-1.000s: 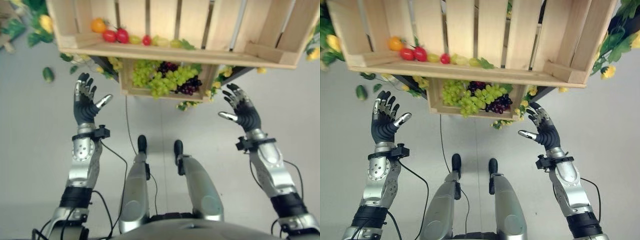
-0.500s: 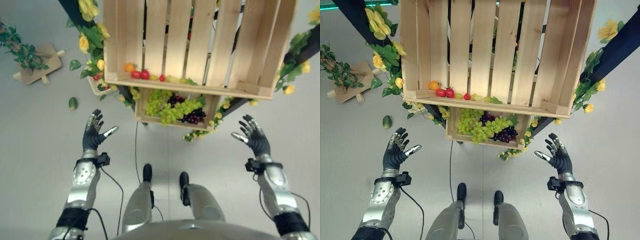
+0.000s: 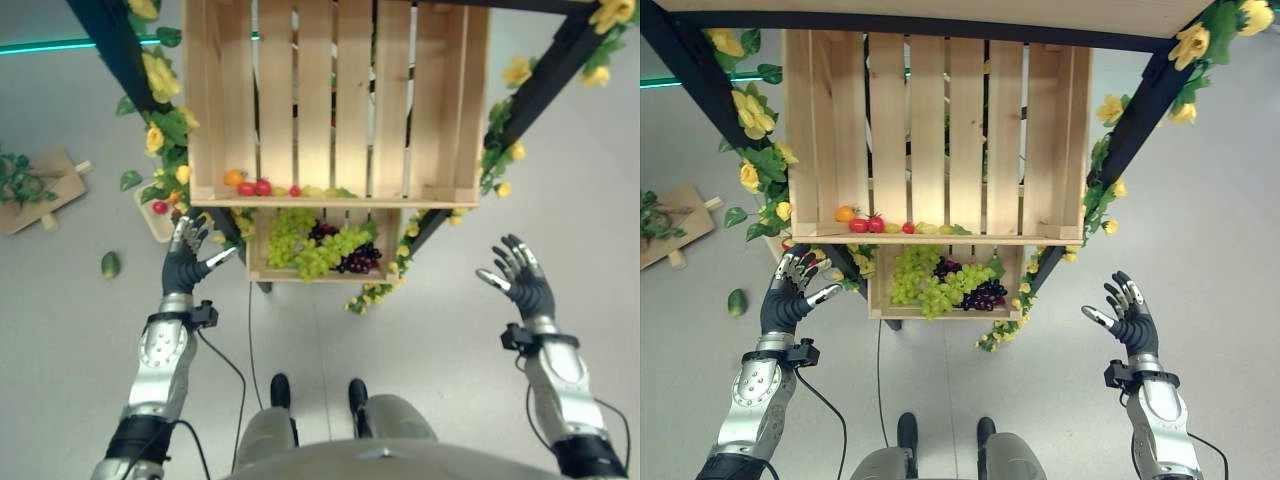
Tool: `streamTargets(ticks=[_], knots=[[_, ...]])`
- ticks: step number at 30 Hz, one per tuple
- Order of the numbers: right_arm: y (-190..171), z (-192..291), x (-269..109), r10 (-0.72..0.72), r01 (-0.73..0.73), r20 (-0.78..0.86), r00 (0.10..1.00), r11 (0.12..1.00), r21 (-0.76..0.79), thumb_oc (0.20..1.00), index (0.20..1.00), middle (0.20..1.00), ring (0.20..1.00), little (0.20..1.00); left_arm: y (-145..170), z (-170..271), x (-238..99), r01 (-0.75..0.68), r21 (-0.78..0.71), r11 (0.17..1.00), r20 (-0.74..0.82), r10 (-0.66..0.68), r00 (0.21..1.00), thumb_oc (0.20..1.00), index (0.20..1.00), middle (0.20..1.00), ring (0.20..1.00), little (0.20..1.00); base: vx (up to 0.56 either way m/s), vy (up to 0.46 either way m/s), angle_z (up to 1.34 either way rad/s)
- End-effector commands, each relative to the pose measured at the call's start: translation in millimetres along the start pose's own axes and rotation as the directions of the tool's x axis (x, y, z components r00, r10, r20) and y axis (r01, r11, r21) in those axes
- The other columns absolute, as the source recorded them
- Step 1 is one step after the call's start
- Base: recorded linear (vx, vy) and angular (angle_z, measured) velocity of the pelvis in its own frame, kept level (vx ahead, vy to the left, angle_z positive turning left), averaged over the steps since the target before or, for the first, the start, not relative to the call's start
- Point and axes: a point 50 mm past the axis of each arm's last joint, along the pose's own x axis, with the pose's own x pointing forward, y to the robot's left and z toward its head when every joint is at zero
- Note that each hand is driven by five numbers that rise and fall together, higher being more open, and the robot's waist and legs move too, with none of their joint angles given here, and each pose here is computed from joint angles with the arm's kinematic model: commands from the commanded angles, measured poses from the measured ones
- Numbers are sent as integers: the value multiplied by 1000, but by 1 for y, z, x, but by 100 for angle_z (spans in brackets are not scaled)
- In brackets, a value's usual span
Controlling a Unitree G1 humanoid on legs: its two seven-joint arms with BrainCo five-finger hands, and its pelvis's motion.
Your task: Pick up the fruits from the basket on one side to the basket on the other side
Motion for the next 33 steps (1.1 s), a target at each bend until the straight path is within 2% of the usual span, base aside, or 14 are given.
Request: streamTargets(ticks=[1, 5, 10, 16, 21, 22, 24, 25, 26, 27, 28, 29, 30, 33], knots=[[-6, 36, 9, -18, 20, 183, 983, 1000, -10, 1000, 1000, 1000, 1000, 1000, 3, 38, 16, 20, 86, 996, 188, -36, 981, 1000, 1000, 1000, 1000, 1000, -104, 191, -63], [-8, 43, 11, -46, 49, 217, 975, 999, -10, 1000, 1000, 1000, 1000, 1000, -4, 52, 25, 25, 92, 995, 258, -48, 965, 1000, 1000, 1000, 1000, 1000, -167, 194, -50], [2, 56, 21, -51, 56, 282, 958, 998, -12, 1000, 1000, 1000, 1000, 1000, 0, 66, 28, -23, 73, 997, 320, -1, 947, 1000, 1000, 1000, 1000, 1000, -208, 123, -84], [6, 57, 27, -19, 36, 268, 963, 998, -57, 1000, 1000, 1000, 1000, 1000, 11, 64, 19, -74, 83, 994, 302, 45, 952, 1000, 1000, 1000, 1000, 1000, -138, 159, -75], [8, 56, 28, -2, 19, 260, 966, 998, -61, 1000, 1000, 1000, 1000, 1000, 14, 56, 12, -95, 72, 993, 272, 73, 959, 1000, 1000, 1000, 1000, 1000, -50, -169, -103], [6, 56, 27, -2, 21, 256, 967, 997, -71, 1000, 1000, 1000, 1000, 1000, 13, 52, 11, -97, 41, 994, 256, 83, 963, 548, 548, 548, 548, 548, 32, -131, -30], [3, 56, 25, -3, 21, 254, 967, 997, -68, 1000, 1000, 1000, 1000, 1000, 12, 49, 10, -86, 36, 996, 242, 75, 967, 667, 667, 667, 667, 667, 21, -113, -28], [2, 57, 25, -5, 23, 254, 967, 997, -69, 1000, 1000, 1000, 1000, 1000, 12, 49, 10, -83, 50, 995, 237, 69, 969, 605, 605, 605, 605, 605, 15, -51, -12], [2, 57, 25, -6, 24, 254, 967, 997, -67, 1000, 1000, 1000, 1000, 1000, 12, 49, 11, -84, 50, 995, 237, 70, 969, 482, 482, 482, 482, 482, 17, -63, -4], [2, 58, 25, -5, 23, 258, 966, 998, -67, 1000, 1000, 1000, 1000, 1000, 12, 49, 11, -89, 43, 995, 236, 76, 969, 238, 238, 238, 238, 238, 11, -36, 11], [2, 58, 25, -5, 23, 258, 966, 998, -67, 1000, 1000, 1000, 1000, 1000, 12, 49, 11, -89, 43, 995, 236, 76, 969, 213, 213, 213, 213, 213, 31, -49, 13], [0, 57, 22, 1, 17, 252, 968, 997, -70, 1000, 1000, 1000, 1000, 1000, 12, 48, 9, -87, 47, 995, 234, 74, 969, 238, 238, 238, 238, 238, 39, -39, 11], [0, 57, 22, -2, 19, 255, 967, 998, -67, 1000, 1000, 1000, 1000, 1000, 12, 48, 9, -87, 47, 995, 232, 74, 970, 200, 200, 200, 200, 200, 49, -47, 13], [0, 57, 22, -8, 26, 255, 967, 997, -67, 1000, 1000, 1000, 1000, 1000, 11, 46, 8, -89, 42, 995, 222, 78, 972, 222, 222, 222, 222, 222, 17, -14, 8]])
